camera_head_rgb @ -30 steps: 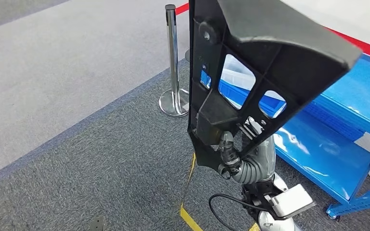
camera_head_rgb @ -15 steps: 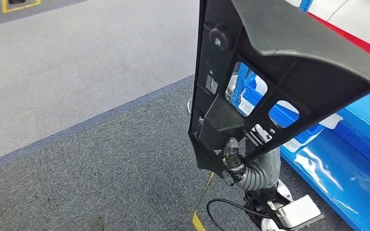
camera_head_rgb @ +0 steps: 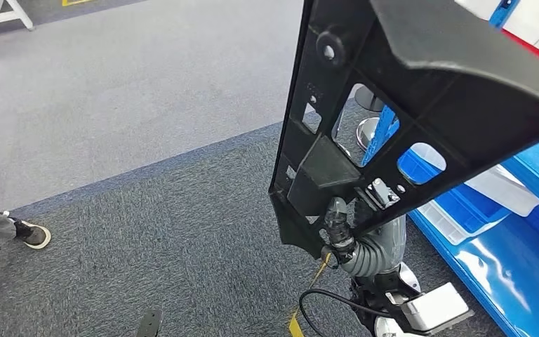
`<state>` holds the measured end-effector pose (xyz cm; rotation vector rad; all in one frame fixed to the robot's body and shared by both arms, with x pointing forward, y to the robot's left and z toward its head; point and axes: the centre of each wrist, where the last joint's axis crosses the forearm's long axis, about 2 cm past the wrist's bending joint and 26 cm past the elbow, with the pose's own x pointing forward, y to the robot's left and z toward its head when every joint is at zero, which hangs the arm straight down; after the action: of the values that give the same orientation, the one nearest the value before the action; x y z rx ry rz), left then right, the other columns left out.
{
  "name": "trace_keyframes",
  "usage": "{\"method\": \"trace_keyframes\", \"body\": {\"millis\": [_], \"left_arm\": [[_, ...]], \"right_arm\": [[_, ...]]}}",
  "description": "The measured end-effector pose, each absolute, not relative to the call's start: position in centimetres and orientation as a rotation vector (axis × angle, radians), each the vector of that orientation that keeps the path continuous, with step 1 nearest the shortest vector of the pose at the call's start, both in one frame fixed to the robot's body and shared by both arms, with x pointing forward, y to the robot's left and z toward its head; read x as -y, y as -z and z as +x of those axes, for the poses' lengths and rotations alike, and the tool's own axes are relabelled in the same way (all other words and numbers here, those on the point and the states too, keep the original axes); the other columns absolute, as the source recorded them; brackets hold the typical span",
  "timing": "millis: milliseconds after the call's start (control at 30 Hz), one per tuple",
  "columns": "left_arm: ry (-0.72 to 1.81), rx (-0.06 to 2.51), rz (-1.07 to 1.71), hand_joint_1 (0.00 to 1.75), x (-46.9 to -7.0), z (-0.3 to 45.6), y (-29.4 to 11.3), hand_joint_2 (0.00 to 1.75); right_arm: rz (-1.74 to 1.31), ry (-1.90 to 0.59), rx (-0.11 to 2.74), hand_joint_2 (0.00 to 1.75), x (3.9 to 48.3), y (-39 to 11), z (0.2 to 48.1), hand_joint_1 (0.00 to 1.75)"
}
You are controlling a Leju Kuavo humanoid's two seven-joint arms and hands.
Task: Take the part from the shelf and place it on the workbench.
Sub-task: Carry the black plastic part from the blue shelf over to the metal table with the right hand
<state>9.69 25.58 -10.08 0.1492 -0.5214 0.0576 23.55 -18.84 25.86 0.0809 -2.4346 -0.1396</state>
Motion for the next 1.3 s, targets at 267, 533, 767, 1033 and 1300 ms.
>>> {"method": "trace_keyframes", "body": {"millis": [267, 533, 767, 1033, 1300], "left_arm": [[-0.059, 0.491, 0.157, 0.00, -26.1, 8.9, 10.3, 1.75], [-0.066, 0.529, 0.167, 0.00, -26.1, 8.8, 10.3, 1.75], [-0.058, 0.529, 0.174, 0.00, -26.0, 8.7, 10.3, 1.75], [-0.074, 0.528, 0.173, 0.00, -25.9, 8.5, 10.4, 1.75], [-0.061, 0.469, 0.166, 0.00, -25.7, 8.5, 10.3, 1.75]], "right_arm": [[0.097, 0.151, 2.418, 1.75, 18.5, -25.5, 23.6, 1.75], [0.109, 0.145, 2.390, 1.75, 18.2, -24.9, 23.7, 1.75], [0.119, 0.151, 2.383, 1.75, 18.0, -24.8, 23.6, 1.75], [0.121, 0.151, 2.377, 1.75, 17.9, -24.7, 23.6, 1.75], [0.126, 0.144, 2.365, 1.75, 17.7, -24.6, 23.7, 1.75]]}}
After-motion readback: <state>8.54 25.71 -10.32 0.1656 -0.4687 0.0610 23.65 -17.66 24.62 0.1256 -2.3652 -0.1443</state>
